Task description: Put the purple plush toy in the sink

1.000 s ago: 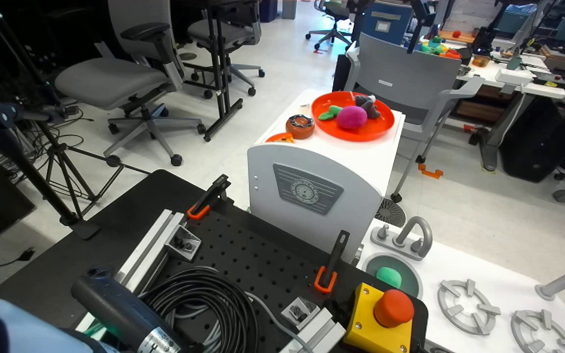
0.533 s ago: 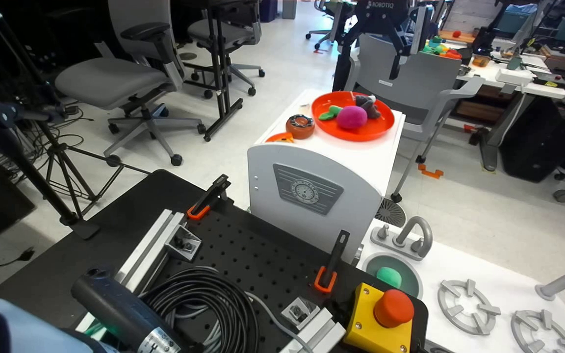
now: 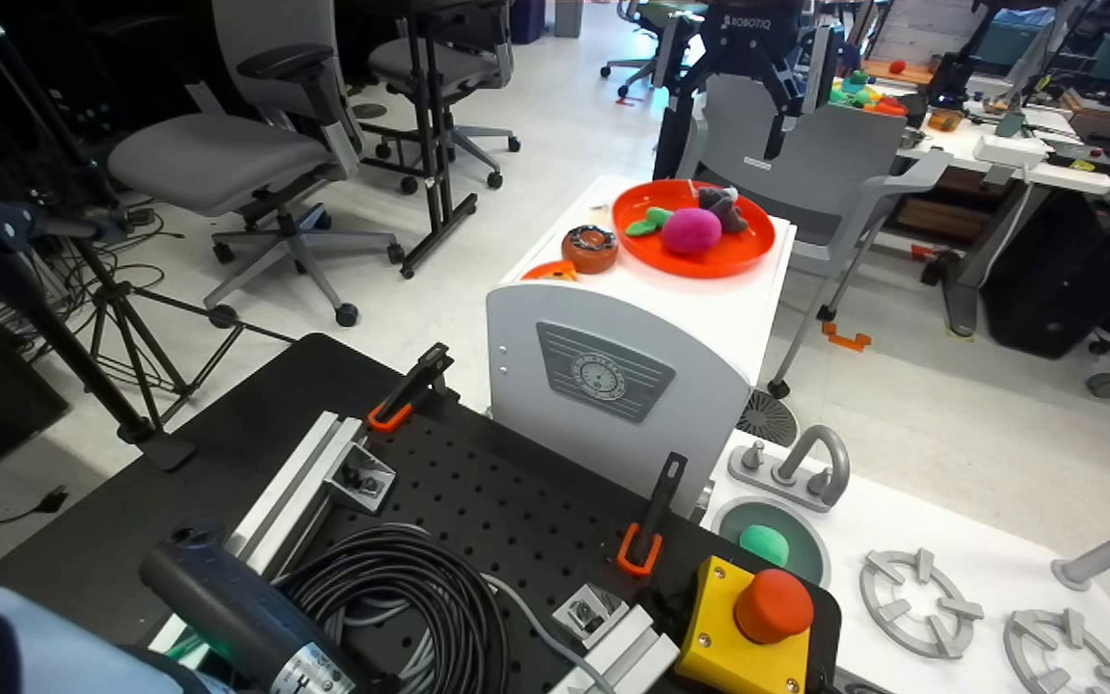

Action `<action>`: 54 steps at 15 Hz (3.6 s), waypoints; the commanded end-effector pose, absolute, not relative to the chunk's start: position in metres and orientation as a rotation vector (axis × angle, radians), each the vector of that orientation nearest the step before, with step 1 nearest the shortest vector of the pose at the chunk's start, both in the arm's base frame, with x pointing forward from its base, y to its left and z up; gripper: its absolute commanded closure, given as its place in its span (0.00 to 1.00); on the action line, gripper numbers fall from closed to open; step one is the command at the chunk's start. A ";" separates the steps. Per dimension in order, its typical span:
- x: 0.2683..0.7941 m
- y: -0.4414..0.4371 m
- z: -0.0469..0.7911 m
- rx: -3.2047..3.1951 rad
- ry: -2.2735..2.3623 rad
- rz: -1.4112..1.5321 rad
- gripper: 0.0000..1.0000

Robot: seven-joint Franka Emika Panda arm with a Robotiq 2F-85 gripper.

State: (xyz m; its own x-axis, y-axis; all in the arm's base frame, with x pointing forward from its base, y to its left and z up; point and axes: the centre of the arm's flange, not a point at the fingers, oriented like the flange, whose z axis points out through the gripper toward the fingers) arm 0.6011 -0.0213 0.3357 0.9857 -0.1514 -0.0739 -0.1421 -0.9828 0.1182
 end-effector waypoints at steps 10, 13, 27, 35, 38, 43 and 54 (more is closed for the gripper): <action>0.628 -0.004 0.317 3.052 -0.201 -0.199 0.00; 0.633 -0.005 0.312 3.046 -0.206 -0.229 0.00; 0.641 0.003 0.305 3.101 -0.180 -0.244 0.00; 0.642 0.000 0.302 3.070 -0.212 -0.188 0.00; 0.638 -0.001 0.301 3.064 -0.244 -0.220 0.00; 0.633 0.000 0.296 3.056 -0.249 -0.255 0.00; 0.611 0.002 0.286 3.011 -0.279 -0.299 0.00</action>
